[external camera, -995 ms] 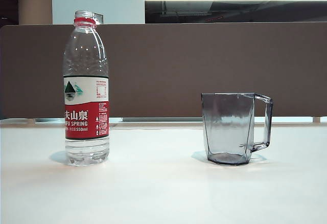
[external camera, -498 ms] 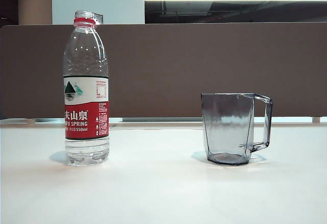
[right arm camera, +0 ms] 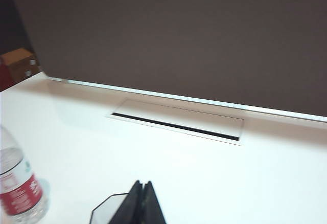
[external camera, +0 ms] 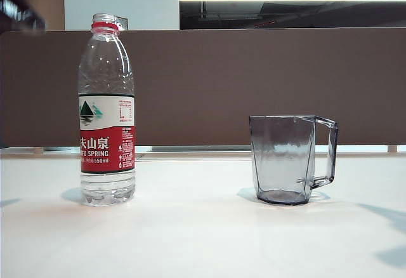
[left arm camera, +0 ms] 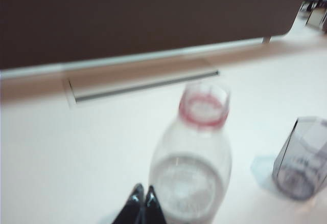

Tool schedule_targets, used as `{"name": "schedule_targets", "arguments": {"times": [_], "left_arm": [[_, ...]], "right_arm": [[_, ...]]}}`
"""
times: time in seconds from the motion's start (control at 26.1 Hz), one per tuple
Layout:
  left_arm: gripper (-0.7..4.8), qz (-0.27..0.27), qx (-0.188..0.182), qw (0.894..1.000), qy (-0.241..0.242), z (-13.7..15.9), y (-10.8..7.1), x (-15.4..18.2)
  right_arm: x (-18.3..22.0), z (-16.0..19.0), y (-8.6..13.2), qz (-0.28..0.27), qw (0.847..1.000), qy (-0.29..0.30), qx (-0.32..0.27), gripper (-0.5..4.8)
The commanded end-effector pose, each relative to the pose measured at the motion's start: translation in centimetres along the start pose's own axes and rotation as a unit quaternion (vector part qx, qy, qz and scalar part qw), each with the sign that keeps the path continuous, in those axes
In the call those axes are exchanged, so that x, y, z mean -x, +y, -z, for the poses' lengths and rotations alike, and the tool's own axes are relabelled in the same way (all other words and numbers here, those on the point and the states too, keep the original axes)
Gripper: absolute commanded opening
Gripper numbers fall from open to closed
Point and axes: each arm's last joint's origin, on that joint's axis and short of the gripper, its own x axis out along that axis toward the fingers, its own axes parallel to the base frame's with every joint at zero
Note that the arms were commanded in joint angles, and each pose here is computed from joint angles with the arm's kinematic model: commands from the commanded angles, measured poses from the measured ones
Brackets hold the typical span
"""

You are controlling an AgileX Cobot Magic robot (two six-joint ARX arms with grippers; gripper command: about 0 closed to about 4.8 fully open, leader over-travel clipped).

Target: Pick up the mineral water bottle with the left hand on the table and pour water into the mug until it's half full.

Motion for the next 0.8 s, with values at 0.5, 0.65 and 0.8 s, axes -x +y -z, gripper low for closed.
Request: {"name": "schedule_targets", "arguments": {"times": [0.5,0.65,0.8], "left_arm": [[-0.05,0.044,-0.003,0.999,-0.005,3.8,0.0,-0.9],[2.15,0.070,0.000,0.998,0.001,4.1,0.0,-1.7],[4.79,0.098,0.001,0.995,0.012,4.6,0.1,-2.7]], "right_arm": [[0.5,1.8,1.7,-0.073,0.991,0.111,0.032,-0.02],[0.5,1.8,1.7,-0.073,0.991,0.110,0.032,-0.02],[0.5,1.8,1.7,-0.074,0.991,0.110,0.033,-0.02]]}}
